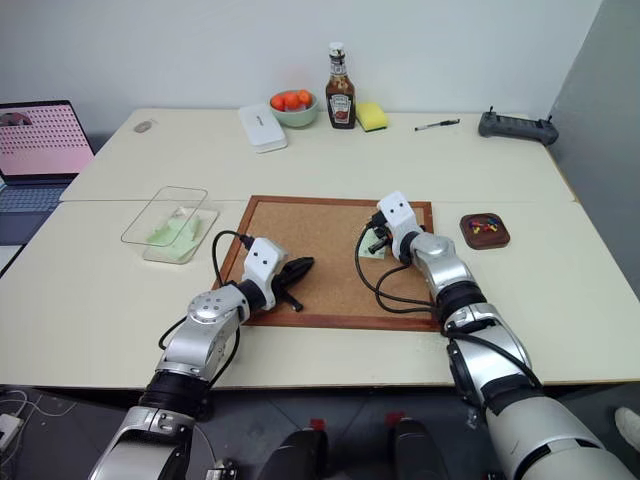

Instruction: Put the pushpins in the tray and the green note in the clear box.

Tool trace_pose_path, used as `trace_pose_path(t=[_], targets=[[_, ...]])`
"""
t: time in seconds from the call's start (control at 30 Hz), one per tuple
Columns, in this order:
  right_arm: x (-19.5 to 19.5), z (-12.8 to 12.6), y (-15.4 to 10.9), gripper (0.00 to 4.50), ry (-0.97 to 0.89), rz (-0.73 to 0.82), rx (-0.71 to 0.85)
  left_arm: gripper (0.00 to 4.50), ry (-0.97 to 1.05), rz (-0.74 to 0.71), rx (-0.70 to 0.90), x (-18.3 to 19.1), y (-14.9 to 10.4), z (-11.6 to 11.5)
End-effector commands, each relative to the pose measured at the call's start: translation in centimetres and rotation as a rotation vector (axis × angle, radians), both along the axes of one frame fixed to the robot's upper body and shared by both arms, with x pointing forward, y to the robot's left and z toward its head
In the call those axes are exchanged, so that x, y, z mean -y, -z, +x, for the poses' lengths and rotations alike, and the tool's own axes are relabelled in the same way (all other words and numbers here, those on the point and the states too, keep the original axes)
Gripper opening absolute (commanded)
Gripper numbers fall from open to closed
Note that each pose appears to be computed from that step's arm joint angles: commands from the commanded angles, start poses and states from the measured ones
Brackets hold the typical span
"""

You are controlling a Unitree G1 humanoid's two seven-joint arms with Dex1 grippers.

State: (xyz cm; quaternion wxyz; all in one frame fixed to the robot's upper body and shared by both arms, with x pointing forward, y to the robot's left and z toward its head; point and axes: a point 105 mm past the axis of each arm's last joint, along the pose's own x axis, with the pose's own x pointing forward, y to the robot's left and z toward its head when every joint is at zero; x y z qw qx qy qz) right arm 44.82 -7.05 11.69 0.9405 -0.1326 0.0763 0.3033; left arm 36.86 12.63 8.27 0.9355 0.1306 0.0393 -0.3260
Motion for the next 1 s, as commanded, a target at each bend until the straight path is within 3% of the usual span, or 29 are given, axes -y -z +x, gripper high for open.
trace_pose_path(t=[0.03,0.47,0.67,0.87,1.0], targets=[[-0.9,0.0,-4.4,0.02,-0.038,0.086,0.141,0.0,0.007,0.024,-0.07,0.3,2.0,-0.7],[1.3,-0.8,-5.7,0.02,0.017,0.125,0.177,0.0,0.04,0.008,-0.089,0.8,2.2,-1.1],[8.1,-2.1,-6.3,0.02,0.171,0.069,0.228,0.0,0.044,0.017,-0.086,0.6,2.3,-1.4],[15.4,-3.6,-4.3,0.02,0.365,-0.114,0.173,0.0,0.05,0.029,-0.087,0.7,2.5,-1.4],[18.1,-3.9,-3.3,0.02,0.441,-0.184,0.144,0.0,0.058,0.03,-0.086,0.9,2.5,-1.3]])
